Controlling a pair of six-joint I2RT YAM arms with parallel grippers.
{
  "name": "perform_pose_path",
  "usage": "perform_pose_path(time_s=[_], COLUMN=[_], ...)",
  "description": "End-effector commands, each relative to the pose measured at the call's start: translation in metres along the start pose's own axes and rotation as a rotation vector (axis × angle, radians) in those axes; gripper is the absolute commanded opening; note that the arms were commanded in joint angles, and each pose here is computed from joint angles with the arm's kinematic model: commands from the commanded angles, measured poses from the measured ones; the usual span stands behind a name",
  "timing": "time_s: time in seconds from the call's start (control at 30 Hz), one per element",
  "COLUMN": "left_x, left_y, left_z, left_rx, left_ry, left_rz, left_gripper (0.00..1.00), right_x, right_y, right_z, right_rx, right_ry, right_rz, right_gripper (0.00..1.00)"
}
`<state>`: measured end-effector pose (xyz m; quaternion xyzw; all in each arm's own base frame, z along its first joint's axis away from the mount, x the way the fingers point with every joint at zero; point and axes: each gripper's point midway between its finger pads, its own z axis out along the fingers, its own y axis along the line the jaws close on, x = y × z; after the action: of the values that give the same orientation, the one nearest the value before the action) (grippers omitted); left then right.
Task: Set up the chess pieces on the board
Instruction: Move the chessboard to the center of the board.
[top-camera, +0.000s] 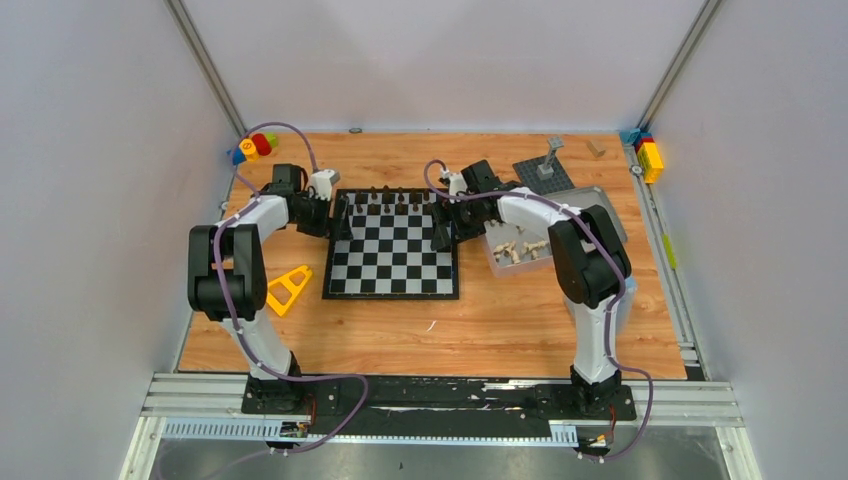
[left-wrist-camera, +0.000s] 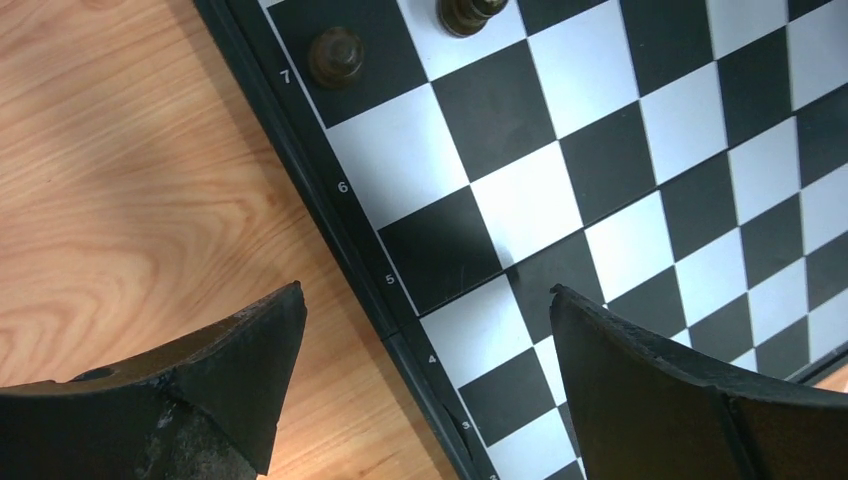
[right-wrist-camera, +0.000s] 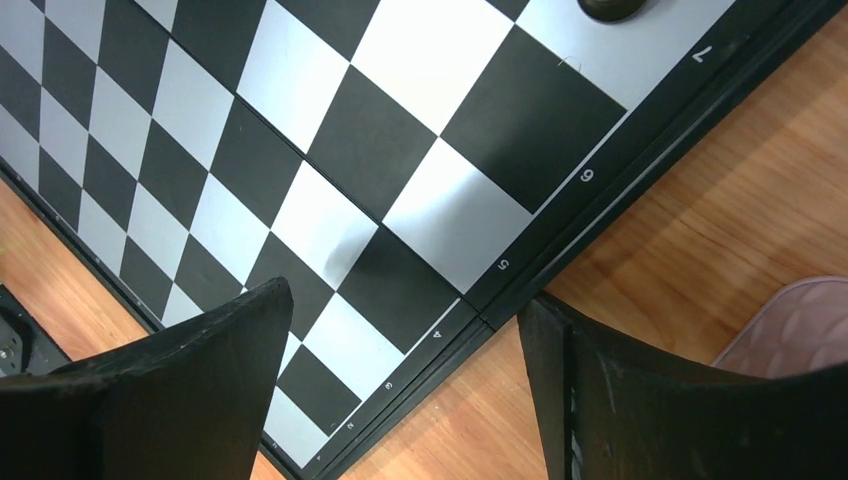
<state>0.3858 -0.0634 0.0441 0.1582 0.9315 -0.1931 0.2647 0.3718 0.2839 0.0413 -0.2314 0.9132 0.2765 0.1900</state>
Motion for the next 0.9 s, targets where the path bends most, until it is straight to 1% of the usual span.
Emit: perform_pose_path(time_s=[0.0,0.13,0.3,0.47,0.5,0.53,0.6,0.73,0.87], left_x=[-0.017,-0.003,0.018,0.046,0.047,0.055,0.062,0.065,0.064], left_y=[-0.014,-0.028,-0.041,-0.057,-0.059,-0.07,-0.076,-0.079,-0.082], left_z=[-0.003,-0.006,-0.005,-0.011,-0.015,-0.014,-0.018,-0.027,-0.035], left_rx=[0.089,0.154,0.214,0.26,0.261,0.283,0.289,0.269,0.257], left_ry=[-0.08,-0.068,-0.03,0.009,0.002,0.026,0.039,0.036,0.035], left_rz=[0.019,0.068,0.082,0.098,0.115,0.132,0.161,0.205,0.237], left_gripper=[0.98,0.94,0.9,0.89,0.89,0.89,0.89,0.88,0.88], right_x=[-0.014,-0.003,0.015,0.027,0.031,0.035,0.049,0.073,0.084], right_y=[0.015,0.023,0.032,0.04,0.042,0.044,0.051,0.067,0.082], right_z=[-0.003,-0.007,-0.016,-0.025,-0.026,-0.027,-0.027,-0.029,-0.034], right_rx=[-0.083,-0.13,-0.172,-0.188,-0.191,-0.195,-0.211,-0.233,-0.245], right_ry=[-0.031,-0.014,0.008,0.02,0.028,0.036,0.065,0.101,0.109], right_rz=[-0.032,-0.04,-0.042,-0.065,-0.07,-0.073,-0.072,-0.134,-0.179], right_gripper=[0.83,0.81,0.8,0.79,0.79,0.79,0.79,0.79,0.79])
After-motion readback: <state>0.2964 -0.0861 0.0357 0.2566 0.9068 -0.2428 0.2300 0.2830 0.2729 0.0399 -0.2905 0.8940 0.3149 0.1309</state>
